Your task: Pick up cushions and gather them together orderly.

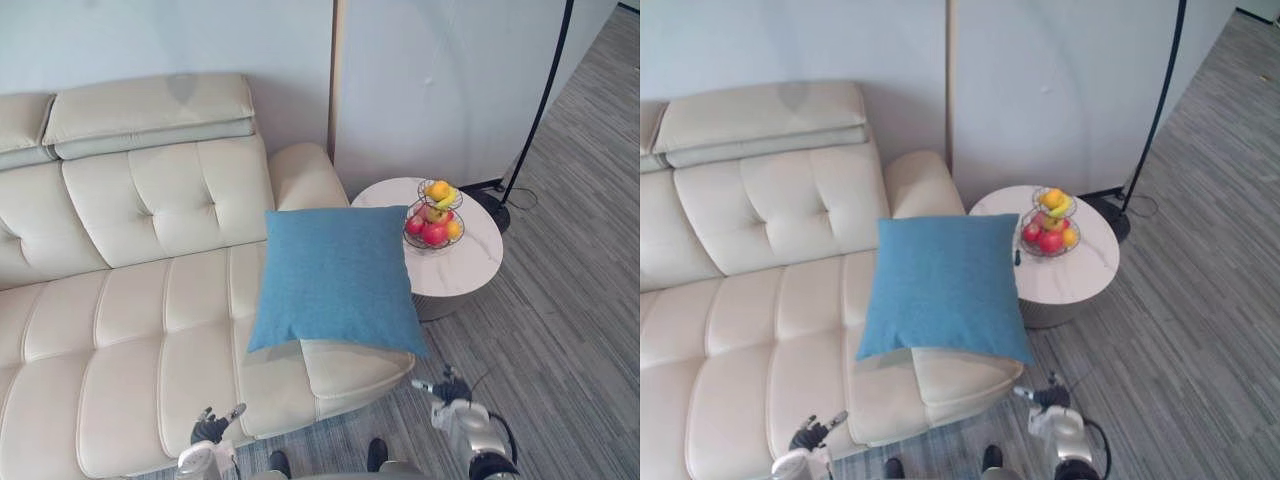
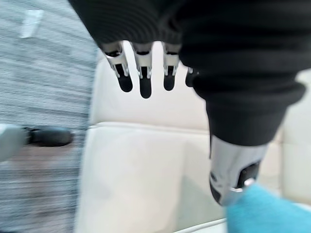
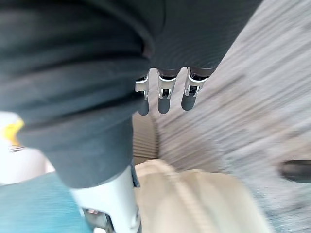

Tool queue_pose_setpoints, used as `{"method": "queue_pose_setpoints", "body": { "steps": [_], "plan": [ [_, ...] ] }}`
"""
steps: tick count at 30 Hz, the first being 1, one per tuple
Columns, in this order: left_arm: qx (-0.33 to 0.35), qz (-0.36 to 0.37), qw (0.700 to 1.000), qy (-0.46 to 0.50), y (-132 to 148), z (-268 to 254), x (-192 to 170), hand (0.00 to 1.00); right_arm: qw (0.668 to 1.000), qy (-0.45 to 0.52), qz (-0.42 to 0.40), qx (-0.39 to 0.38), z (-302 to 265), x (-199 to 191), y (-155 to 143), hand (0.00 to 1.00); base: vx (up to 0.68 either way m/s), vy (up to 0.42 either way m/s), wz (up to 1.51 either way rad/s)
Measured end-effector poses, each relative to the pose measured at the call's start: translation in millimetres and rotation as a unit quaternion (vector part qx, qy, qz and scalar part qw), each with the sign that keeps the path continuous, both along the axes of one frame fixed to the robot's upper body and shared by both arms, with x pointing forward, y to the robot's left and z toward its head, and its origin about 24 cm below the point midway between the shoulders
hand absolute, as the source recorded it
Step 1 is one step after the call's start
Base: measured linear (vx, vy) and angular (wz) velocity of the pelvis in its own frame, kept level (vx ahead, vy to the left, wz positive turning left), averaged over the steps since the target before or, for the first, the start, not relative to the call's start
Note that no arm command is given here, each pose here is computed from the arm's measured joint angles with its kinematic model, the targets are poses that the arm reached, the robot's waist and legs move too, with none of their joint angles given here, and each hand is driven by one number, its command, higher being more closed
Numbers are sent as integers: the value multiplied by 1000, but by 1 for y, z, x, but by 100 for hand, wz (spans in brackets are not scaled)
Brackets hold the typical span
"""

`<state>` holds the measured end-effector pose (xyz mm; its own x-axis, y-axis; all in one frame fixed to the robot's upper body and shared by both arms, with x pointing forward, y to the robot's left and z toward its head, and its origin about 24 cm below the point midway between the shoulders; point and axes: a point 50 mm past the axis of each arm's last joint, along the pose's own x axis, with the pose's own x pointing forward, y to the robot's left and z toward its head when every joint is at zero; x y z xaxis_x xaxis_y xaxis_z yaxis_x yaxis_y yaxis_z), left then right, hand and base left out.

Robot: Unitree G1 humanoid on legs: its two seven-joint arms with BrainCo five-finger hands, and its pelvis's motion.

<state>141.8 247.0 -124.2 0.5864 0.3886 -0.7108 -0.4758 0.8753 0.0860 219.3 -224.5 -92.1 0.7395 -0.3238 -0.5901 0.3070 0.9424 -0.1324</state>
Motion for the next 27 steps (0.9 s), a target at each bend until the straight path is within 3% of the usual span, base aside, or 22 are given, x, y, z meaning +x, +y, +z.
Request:
{"method": "queue_pose_setpoints", "body": {
  "steps": [12,24,25,26,27],
  "plan": [
    [23,-7,990,-135,5,51,81,0,995,-99,6,13,45,58,14,0,48,-14,3],
    [35,-88,963,-252,-31,116,164,0,981,-190,44,1,102,113,36,0,-96,-28,-5],
    [35,-96,960,-262,-35,123,170,0,979,-198,50,-2,107,118,40,100,-121,-46,-18],
    [37,-110,954,-277,-42,133,180,100,977,-207,58,-4,114,123,45,100,-137,-55,-17],
    [38,-115,951,-285,-44,138,184,100,975,-212,62,-4,117,126,47,100,-112,-47,-17]
  ]
}}
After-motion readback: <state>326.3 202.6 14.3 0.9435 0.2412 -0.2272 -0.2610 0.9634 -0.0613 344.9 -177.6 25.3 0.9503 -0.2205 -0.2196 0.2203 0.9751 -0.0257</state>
